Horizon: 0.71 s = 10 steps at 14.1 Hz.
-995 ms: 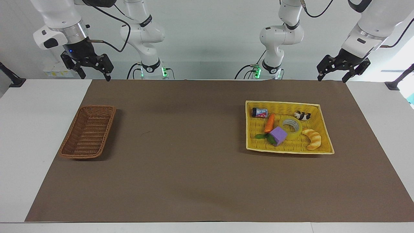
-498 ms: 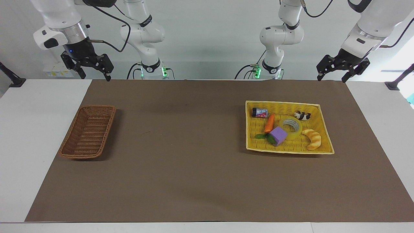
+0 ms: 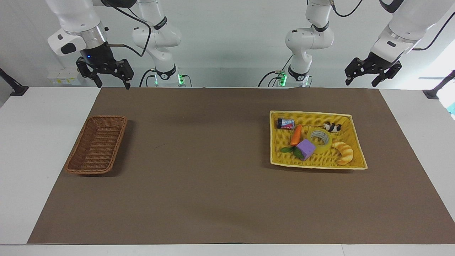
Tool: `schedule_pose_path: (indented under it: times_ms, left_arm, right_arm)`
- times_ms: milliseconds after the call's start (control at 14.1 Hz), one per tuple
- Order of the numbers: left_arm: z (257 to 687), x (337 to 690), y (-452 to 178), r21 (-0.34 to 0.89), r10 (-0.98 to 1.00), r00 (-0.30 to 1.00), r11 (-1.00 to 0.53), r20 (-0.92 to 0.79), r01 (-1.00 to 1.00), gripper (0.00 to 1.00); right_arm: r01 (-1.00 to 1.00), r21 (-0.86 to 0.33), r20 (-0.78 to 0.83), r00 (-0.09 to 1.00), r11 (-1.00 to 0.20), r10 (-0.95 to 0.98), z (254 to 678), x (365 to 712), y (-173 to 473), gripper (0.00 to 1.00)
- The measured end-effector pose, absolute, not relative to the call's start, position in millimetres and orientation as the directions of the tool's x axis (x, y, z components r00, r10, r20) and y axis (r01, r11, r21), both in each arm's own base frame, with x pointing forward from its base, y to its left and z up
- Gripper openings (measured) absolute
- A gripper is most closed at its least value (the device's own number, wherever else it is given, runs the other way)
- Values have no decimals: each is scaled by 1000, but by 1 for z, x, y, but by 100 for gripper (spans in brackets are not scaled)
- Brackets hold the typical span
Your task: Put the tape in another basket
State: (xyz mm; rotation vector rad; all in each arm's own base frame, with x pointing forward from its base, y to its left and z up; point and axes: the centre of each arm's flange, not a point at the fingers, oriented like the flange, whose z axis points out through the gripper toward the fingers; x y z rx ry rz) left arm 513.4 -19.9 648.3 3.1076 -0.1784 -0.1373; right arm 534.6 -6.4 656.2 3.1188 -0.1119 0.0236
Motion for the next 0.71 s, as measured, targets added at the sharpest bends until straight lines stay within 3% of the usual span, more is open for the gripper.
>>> schedule_pose_path:
  times_ms: [711]
  left_arm:
    - [639, 498, -10, 46, -198, 976, -980, -95, -195, 100]
  right_arm:
    - [-72, 19, 15, 997, -997, -71, 656, 535, -6, 100]
